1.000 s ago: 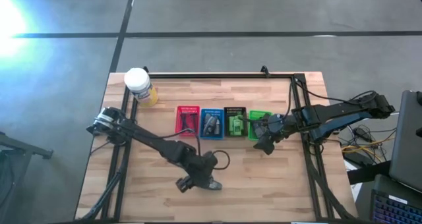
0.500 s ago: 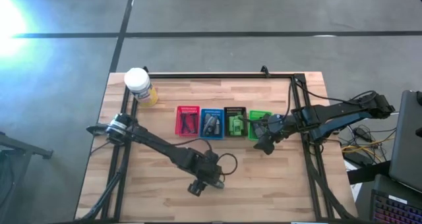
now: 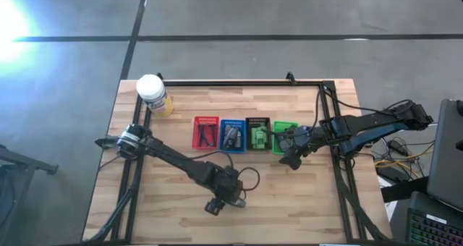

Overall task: Pick & Place Travel size toiletries
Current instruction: Put the deodorant into the blue basket

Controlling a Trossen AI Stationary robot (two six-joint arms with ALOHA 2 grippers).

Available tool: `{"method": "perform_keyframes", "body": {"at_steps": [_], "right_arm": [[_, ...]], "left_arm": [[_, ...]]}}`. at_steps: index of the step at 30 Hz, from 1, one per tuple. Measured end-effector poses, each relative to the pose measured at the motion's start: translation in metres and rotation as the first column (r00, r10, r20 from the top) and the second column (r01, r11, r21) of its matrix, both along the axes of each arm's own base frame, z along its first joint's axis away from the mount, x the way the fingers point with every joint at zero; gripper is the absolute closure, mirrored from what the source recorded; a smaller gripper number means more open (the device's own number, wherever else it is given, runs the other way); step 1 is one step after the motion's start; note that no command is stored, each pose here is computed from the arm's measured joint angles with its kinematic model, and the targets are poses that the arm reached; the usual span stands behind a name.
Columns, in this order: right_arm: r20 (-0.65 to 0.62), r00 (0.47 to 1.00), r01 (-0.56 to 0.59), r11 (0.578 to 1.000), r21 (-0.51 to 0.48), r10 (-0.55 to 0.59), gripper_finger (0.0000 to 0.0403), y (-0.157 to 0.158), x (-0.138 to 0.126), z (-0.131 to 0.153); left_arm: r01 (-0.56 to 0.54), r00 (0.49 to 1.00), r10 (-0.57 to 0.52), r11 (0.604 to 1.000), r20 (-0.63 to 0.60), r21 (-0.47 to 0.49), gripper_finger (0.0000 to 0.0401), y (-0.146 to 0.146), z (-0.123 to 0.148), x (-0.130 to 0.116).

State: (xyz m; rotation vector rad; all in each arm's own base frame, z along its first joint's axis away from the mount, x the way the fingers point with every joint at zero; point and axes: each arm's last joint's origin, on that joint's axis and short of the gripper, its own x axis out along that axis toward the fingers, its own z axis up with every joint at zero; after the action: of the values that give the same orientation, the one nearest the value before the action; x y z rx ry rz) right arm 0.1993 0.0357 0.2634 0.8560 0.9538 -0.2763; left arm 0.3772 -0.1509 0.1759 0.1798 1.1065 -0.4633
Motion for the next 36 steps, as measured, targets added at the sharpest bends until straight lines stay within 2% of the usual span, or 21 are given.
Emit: {"method": "perform_keyframes", "body": {"at_steps": [20,29,33,36], "right_arm": [[0.000,1.000,0.010,1.000,-0.015,-0.010,0.0074,0.000,0.000,0.000],[0.002,1.000,-0.001,1.000,-0.014,0.001,0.0059,0.003,-0.001,0.000],[0.009,1.000,-0.011,1.000,-0.016,0.011,0.0062,0.007,-0.001,0.001],[0.033,0.999,0.024,0.999,-0.033,-0.023,0.0072,0.010,-0.004,0.005]], "left_arm": [[0.032,0.999,-0.032,0.999,0.038,0.005,0.0130,-0.001,-0.011,0.000],[0.021,0.998,-0.024,0.999,0.065,0.047,0.0190,0.002,-0.003,0.000],[-0.075,0.995,0.069,0.994,0.075,0.077,0.0190,0.011,0.017,-0.001],[-0.220,0.973,0.214,0.973,0.084,0.075,0.0190,0.025,0.034,-0.004]]}}
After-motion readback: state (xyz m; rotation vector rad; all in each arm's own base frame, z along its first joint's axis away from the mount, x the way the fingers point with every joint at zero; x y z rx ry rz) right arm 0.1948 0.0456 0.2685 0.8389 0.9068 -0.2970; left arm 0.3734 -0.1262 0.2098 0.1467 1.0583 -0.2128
